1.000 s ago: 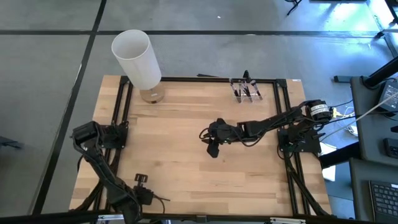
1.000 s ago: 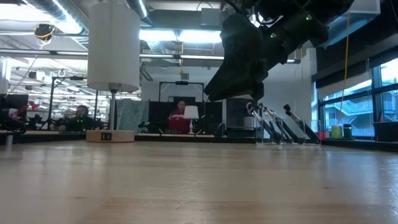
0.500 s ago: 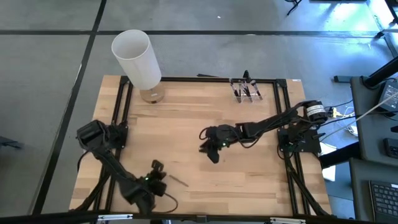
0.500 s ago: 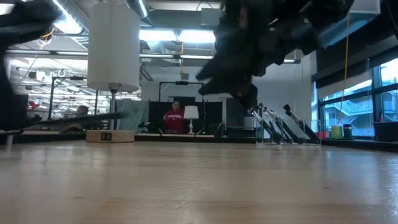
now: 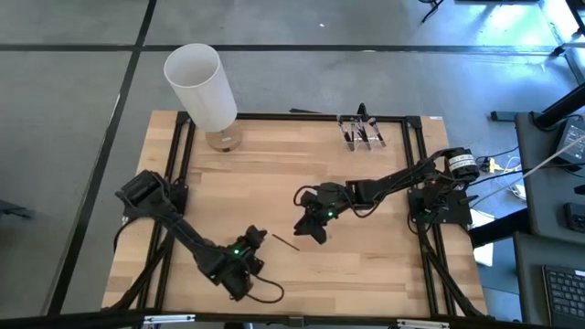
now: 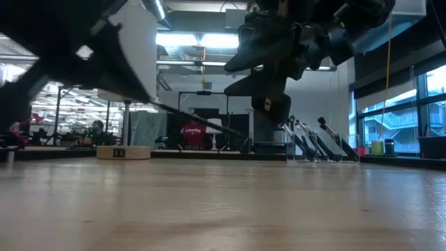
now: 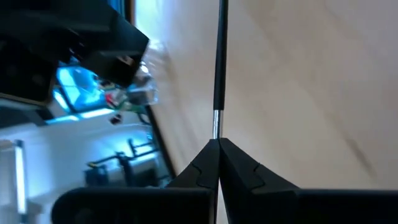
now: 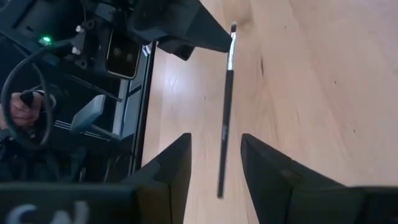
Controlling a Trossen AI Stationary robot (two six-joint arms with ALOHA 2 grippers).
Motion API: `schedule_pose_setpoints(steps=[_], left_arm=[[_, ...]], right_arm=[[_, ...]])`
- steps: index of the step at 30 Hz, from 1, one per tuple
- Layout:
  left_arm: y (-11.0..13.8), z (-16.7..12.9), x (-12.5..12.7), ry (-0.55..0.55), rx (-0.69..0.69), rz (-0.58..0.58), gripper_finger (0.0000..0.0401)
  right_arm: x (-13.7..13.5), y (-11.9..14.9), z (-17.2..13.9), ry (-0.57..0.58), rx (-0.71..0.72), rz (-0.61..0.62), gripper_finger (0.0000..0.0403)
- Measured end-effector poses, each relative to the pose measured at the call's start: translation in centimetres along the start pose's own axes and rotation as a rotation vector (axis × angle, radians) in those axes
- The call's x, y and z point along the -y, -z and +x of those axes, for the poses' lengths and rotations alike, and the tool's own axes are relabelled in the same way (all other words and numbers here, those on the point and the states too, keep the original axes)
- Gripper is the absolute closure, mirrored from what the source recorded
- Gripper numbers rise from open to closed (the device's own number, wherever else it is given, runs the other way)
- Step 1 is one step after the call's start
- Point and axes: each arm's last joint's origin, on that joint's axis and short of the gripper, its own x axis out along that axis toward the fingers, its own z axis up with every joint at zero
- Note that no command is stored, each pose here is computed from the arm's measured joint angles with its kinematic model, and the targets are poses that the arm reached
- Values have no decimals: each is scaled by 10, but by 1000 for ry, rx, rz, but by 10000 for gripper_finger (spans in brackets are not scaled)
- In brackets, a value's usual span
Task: Put items in baskets/containers
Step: Put the eyeshadow brush into the middle of the transparent organizer
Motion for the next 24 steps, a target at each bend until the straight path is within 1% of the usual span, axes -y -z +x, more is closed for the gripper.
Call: schedule_pose_setpoints(steps=[4, 10, 19, 24], left_arm=[[-6, 9, -8, -37, 11, 46, 398], [-16, 22, -19, -28, 58, 42, 398], [-22, 36, -30, 4, 118, 14, 398], [-21, 41, -34, -1, 111, 4, 398]], right_arm=[[0, 0, 0, 2, 0, -30, 258], [0, 0, 0, -9, -4, -145, 256], [0, 1, 0, -10, -12, -146, 256], [4, 6, 0, 39, -61, -140, 256]])
